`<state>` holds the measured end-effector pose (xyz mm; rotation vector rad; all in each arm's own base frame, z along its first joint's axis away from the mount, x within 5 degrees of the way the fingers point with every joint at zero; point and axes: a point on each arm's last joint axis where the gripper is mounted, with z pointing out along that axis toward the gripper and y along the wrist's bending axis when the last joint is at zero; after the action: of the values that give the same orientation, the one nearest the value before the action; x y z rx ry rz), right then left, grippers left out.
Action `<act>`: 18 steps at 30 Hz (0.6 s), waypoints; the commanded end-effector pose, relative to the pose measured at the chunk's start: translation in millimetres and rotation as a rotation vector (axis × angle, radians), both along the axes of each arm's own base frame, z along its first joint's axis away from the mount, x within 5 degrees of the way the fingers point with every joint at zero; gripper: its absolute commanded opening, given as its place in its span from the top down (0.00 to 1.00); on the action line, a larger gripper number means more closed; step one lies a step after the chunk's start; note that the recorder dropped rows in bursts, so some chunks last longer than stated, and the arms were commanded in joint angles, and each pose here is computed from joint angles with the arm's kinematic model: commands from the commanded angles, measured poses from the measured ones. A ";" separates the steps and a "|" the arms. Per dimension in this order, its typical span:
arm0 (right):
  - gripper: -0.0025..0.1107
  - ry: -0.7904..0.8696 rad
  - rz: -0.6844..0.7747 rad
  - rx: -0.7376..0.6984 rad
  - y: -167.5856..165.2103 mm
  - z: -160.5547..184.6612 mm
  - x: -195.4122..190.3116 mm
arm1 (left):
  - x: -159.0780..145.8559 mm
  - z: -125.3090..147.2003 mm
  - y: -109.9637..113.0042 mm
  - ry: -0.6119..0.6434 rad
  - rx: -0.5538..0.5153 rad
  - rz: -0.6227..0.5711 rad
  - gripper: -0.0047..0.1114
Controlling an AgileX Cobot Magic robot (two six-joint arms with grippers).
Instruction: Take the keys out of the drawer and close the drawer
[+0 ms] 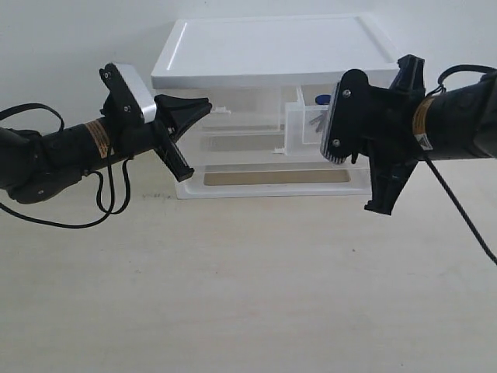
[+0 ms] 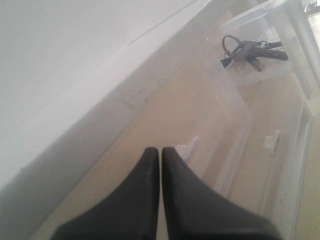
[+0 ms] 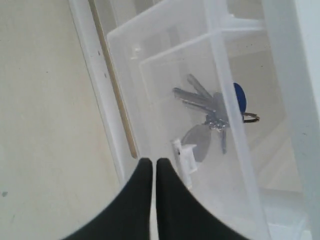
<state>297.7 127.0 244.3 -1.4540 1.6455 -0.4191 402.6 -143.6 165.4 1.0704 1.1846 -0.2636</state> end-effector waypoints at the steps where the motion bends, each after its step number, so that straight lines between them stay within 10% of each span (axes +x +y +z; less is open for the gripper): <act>1: 0.98 0.011 -0.024 0.054 -2.8 1.4 -8.3 | 11.7 -8.3 4.7 0.082 0.007 0.119 0.92; 9: 0.95 -0.079 -0.076 0.428 -2.1 55.4 -26.0 | 11.7 -8.3 4.7 0.082 0.007 0.119 0.92; 15: 0.47 -0.056 -0.345 0.609 -15.5 102.5 -19.4 | 11.7 -8.3 4.7 0.093 -0.004 0.120 0.92; 18: 0.44 0.023 -0.570 0.598 -25.2 117.6 -9.8 | 11.6 -8.1 4.6 0.095 -0.008 0.119 0.92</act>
<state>283.0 110.6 352.1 -0.6940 1.8008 -0.1493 402.5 -143.6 165.5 1.0628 1.1899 -0.2741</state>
